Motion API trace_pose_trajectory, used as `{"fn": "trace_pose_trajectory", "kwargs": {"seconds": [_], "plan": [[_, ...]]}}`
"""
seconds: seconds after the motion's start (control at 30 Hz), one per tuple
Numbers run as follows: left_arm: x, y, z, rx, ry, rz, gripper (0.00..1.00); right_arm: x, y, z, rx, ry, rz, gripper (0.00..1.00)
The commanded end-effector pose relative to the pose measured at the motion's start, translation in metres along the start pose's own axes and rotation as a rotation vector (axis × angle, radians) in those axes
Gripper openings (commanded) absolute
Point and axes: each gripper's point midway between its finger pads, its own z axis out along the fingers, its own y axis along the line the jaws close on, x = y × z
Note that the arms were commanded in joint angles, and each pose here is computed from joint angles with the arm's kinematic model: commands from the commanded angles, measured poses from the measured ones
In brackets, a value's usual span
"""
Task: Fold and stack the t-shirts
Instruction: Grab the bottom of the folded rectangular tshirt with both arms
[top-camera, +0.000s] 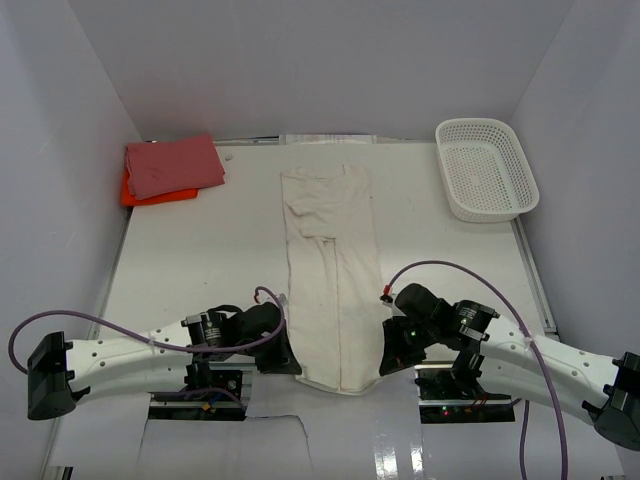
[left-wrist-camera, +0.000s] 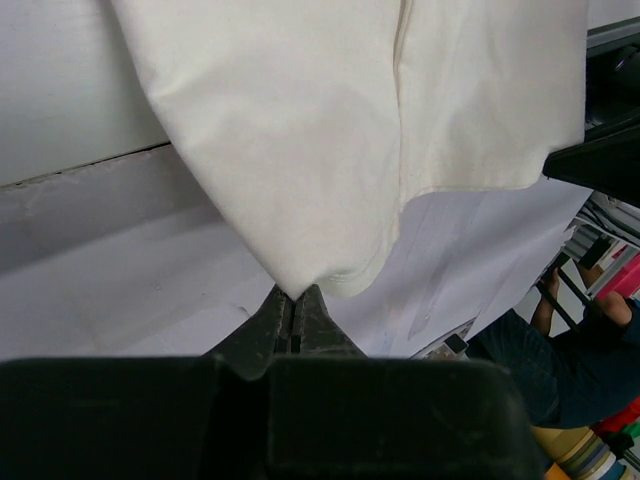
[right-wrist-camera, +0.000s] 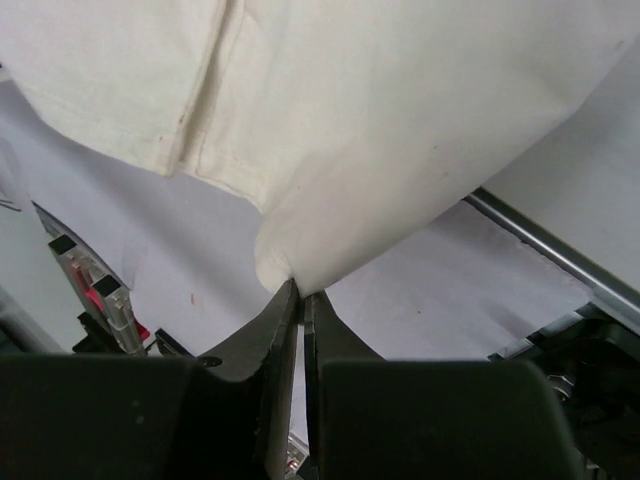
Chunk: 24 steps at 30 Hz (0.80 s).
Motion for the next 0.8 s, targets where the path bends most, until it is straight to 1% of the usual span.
{"fn": "trace_pose_trajectory", "kwargs": {"seconds": [0.0, 0.2, 0.3, 0.53, 0.63, 0.67, 0.73, 0.77], "plan": [[-0.016, -0.006, -0.009, -0.016, -0.065, -0.018, 0.00, -0.022, 0.006, -0.007, 0.045, -0.074, -0.052, 0.08], [-0.034, -0.008, -0.002, -0.043, -0.087, -0.012, 0.00, -0.042, 0.004, -0.008, 0.109, -0.135, -0.080, 0.08], [-0.039, -0.012, 0.000, -0.029, -0.083, -0.009, 0.00, -0.052, 0.004, -0.009, 0.140, -0.165, -0.093, 0.08], [-0.049, -0.014, 0.000, -0.030, -0.102, -0.043, 0.00, -0.072, 0.004, -0.016, 0.183, -0.236, -0.106, 0.08], [-0.058, -0.015, -0.004, -0.040, -0.135, -0.053, 0.00, -0.081, 0.005, -0.019, 0.200, -0.264, -0.114, 0.08], [-0.065, -0.022, -0.008, -0.031, -0.160, -0.051, 0.00, -0.083, 0.004, -0.020, 0.206, -0.269, -0.117, 0.08], [-0.072, -0.023, -0.012, -0.053, -0.184, -0.051, 0.00, -0.090, 0.007, -0.023, 0.213, -0.291, -0.122, 0.08], [-0.079, -0.031, -0.017, -0.045, -0.214, -0.046, 0.00, -0.092, 0.007, -0.024, 0.219, -0.300, -0.126, 0.08]]}}
